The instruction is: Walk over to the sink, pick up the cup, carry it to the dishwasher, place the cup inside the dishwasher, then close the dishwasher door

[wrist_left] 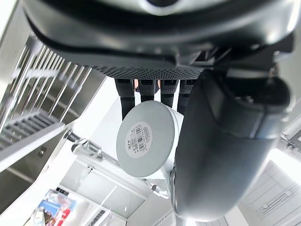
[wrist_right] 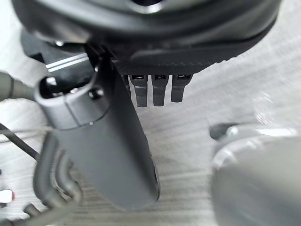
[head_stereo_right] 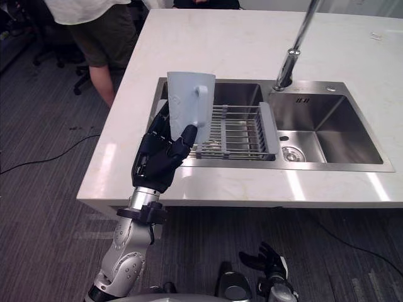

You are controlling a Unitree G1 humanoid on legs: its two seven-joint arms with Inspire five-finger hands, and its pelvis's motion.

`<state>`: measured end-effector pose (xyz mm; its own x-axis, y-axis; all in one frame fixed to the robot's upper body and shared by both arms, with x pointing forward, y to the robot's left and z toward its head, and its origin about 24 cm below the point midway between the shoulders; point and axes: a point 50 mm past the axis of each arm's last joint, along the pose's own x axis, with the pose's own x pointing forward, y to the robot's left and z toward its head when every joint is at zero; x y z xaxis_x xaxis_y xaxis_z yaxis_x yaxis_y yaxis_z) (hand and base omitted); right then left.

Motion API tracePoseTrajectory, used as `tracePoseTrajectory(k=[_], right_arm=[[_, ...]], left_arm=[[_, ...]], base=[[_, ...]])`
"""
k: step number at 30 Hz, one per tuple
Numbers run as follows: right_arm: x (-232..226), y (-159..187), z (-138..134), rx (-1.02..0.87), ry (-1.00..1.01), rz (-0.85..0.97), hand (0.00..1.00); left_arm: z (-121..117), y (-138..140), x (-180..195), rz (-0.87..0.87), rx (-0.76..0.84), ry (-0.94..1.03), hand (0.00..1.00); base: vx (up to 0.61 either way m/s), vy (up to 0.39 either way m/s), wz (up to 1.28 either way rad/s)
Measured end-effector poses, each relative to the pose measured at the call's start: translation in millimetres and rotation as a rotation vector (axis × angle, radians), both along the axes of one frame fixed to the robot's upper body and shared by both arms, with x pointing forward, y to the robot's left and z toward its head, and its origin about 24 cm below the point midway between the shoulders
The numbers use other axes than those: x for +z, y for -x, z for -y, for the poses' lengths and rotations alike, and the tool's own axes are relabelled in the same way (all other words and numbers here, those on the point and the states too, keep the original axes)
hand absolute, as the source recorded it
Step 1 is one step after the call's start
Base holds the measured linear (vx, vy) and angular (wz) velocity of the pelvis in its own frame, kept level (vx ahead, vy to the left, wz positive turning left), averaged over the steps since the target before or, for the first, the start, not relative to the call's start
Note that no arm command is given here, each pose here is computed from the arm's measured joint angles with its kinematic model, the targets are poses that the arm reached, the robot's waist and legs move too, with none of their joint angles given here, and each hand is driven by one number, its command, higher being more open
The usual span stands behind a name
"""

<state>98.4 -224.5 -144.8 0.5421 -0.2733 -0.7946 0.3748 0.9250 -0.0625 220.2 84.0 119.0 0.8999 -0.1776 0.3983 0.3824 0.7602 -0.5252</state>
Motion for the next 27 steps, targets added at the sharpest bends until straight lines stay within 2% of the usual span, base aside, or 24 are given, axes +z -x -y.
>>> tracePoseTrajectory(k=[10, 16, 18, 20, 24, 26, 27], right_arm=[[-4, 8, -2, 0.0, -0.004, -0.036, 0.9], [-5, 14, 7, -0.018, 0.042, -0.075, 0.9], [2, 0, 22, -0.013, 0.096, -0.049, 0.9], [5, -8, 25, -0.005, 0.116, -0.031, 0.9], [16, -44, 23, 0.046, 0.14, 0.049, 0.9], [17, -50, 17, 0.059, 0.123, 0.063, 0.9], [10, -44, 11, -0.012, 0.104, 0.011, 0.9]], left_arm=[[-15, 5, -13, -0.049, 0.074, -0.04, 0.3], [-15, 5, -14, -0.068, 0.078, -0.033, 0.3], [-17, 5, -13, -0.065, 0.088, -0.03, 0.3], [-21, 7, -14, -0.072, 0.102, -0.021, 0.3], [-23, 10, -21, -0.119, 0.098, 0.003, 0.3], [-17, 11, -22, -0.123, 0.069, -0.001, 0.3], [-14, 12, -22, -0.127, 0.056, -0.002, 0.3]], base=[[-0.01, 0.043, 0.38], [-0.03, 0.029, 1.81], [0.03, 0.216, 1.94], [0.02, 0.25, 1.5], [0.08, 0.293, 1.58], [0.13, 0.177, 1.67], [0.16, 0.099, 1.77]])
